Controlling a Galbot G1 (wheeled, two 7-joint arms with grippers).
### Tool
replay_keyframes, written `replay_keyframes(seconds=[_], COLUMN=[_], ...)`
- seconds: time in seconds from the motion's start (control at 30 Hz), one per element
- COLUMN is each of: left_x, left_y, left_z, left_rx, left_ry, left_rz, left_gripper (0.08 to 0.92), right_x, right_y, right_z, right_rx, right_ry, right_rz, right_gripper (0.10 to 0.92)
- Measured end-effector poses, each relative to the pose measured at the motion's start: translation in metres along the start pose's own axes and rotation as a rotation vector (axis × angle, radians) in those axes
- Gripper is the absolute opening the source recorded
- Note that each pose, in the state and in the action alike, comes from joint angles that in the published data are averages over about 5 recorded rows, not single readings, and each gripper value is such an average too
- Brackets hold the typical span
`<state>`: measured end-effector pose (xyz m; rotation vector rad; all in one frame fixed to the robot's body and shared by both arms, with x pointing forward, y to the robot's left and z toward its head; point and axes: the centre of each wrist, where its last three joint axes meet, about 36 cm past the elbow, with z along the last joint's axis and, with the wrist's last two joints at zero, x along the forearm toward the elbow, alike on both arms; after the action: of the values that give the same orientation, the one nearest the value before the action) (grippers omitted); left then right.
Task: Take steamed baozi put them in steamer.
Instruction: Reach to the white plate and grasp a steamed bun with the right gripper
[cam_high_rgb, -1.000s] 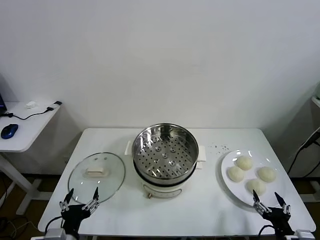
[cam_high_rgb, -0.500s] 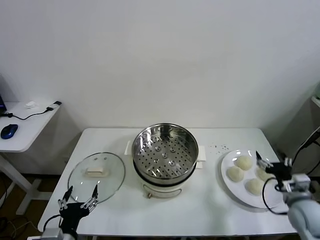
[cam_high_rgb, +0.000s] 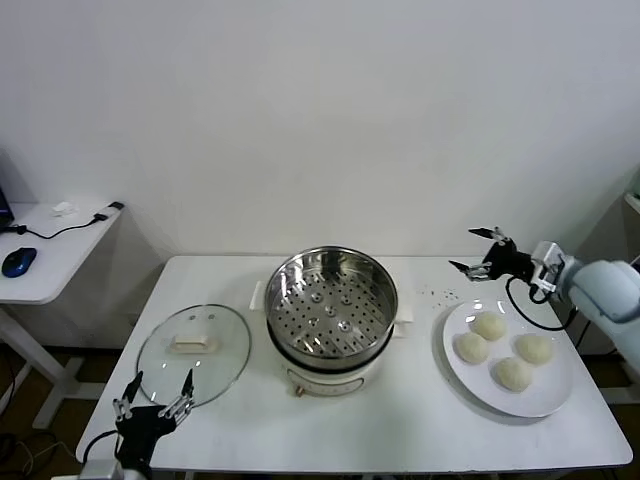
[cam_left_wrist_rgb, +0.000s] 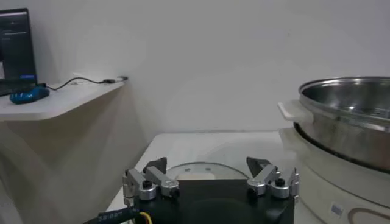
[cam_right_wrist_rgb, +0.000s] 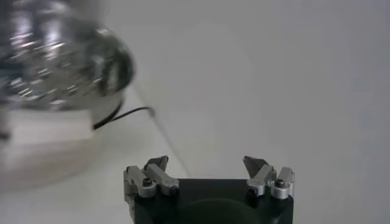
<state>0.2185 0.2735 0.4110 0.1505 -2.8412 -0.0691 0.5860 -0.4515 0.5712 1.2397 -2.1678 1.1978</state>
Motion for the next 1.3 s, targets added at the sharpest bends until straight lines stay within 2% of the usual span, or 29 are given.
replay_keyframes(seconds=[0.23, 0.43, 0.67, 0.97, 1.3], left_x=[0.000, 0.000, -0.002, -0.005, -0.005], left_y=[0.000, 0.000, -0.002, -0.003, -0.003], left_z=[0.000, -0.001, 0.000, 0.003, 0.009], left_rx=[0.001, 0.002, 0.013, 0.022, 0.022], left_ry=[-0.009, -0.016, -0.019, -0.016, -0.005], left_rz=[0.003, 0.003, 0.001, -0.008, -0.020], left_gripper=[0.823, 0.823, 0.823, 0.823, 0.823], right_x=[-0.002, -0.012, -0.019, -0.038, -0.072], right_y=[-0.056, -0.066, -0.070, -0.062, -0.045], right_z=[-0.035, -0.040, -0.024, 0.006, 0.041], right_rx=[0.197, 0.274, 0.267, 0.189, 0.109], right_ry=[0.159, 0.339, 0.494, 0.574, 0.577], right_rz=[-0.231, -0.390, -0.471, -0.499, -0.483], right_gripper=[0.823, 0.823, 0.823, 0.823, 0.823])
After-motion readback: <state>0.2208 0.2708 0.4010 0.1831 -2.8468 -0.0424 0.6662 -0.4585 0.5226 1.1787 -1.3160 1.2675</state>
